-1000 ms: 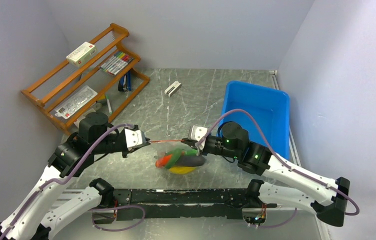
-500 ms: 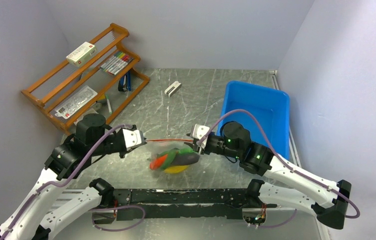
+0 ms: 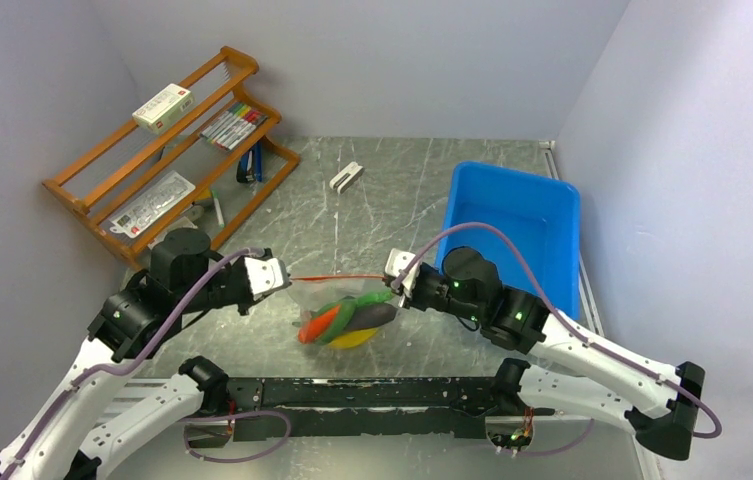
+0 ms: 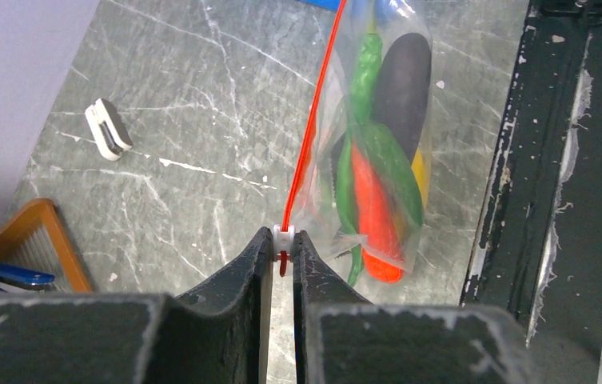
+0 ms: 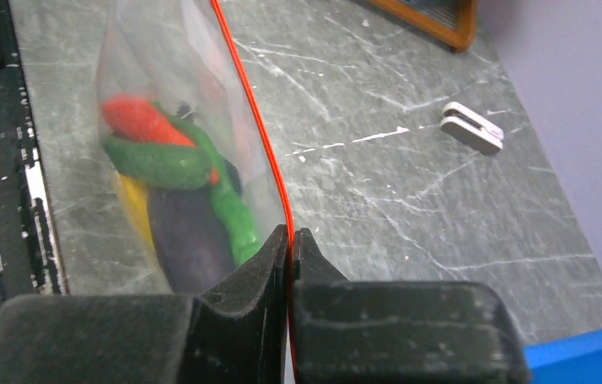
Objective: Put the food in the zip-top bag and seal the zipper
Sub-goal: Place the zipper food storage bag at the center of the board.
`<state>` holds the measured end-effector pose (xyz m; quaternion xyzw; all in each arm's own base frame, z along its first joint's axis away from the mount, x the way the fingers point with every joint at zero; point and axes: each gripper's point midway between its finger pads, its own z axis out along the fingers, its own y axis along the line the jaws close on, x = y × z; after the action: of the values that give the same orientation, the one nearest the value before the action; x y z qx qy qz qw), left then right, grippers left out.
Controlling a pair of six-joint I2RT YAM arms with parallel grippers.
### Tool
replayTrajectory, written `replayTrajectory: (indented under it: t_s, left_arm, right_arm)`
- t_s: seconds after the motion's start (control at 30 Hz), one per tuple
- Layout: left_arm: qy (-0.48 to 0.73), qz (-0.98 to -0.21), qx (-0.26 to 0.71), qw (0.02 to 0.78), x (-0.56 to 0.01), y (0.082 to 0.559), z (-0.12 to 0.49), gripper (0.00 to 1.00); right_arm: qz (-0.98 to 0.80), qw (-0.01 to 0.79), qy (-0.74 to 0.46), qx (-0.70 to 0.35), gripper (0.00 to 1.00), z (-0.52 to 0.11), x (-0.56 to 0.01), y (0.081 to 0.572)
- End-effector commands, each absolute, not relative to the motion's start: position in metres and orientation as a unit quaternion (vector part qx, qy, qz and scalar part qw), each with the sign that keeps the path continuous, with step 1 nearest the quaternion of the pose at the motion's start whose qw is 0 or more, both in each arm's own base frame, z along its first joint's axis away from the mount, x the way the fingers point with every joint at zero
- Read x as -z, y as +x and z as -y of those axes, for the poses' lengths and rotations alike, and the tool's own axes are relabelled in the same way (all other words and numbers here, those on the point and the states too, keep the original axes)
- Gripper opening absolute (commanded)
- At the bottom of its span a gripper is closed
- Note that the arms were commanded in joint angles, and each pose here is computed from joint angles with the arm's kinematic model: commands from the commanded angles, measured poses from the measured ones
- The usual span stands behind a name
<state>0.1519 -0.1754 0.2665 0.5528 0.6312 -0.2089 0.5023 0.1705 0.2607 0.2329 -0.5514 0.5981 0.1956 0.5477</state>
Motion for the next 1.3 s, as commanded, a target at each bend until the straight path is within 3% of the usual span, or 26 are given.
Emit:
replayTrajectory:
  t_s: [0.0, 0.2, 0.47, 0.6, 0.73, 0.97, 1.27]
  left_arm:
    - [0.515, -0.635, 0.158, 0.554, -0.289, 0.178, 0.167, 0.07]
    - [0.476, -0.623, 0.125, 0.609, -0.326, 0.195, 0.161, 0.07]
    - [0.464, -0.592, 0.180, 0.634, -0.337, 0.155, 0.156, 0.07]
    - [0.448, -0.579, 0.205, 0.649, -0.338, 0.143, 0.155, 0.07]
    - [0.420, -0.600, 0.206, 0.649, -0.315, 0.161, 0.161, 0.07]
    - [0.384, -0.685, 0.155, 0.599, -0.266, 0.219, 0.168, 0.07]
    - [0.356, -0.729, 0.106, 0.576, -0.220, 0.266, 0.173, 0.07]
  right_arm:
    - [-0.600, 0.588, -0.524, -0.143, 0.00, -0.253, -0.261, 0.194]
    - [-0.559, 0.614, -0.534, -0.161, 0.00, -0.267, -0.307, 0.193]
    - [-0.513, 0.537, -0.594, -0.309, 0.00, -0.274, -0.295, 0.120]
    - [-0.464, 0.568, -0.574, -0.364, 0.00, -0.271, -0.325, 0.098]
    - [-0.488, 0.609, -0.542, -0.312, 0.00, -0.269, -0.318, 0.128]
    - [-0.597, 0.587, -0.518, -0.175, 0.00, -0.277, -0.239, 0.206]
    - [-0.648, 0.548, -0.504, -0.164, 0.00, -0.276, -0.185, 0.268]
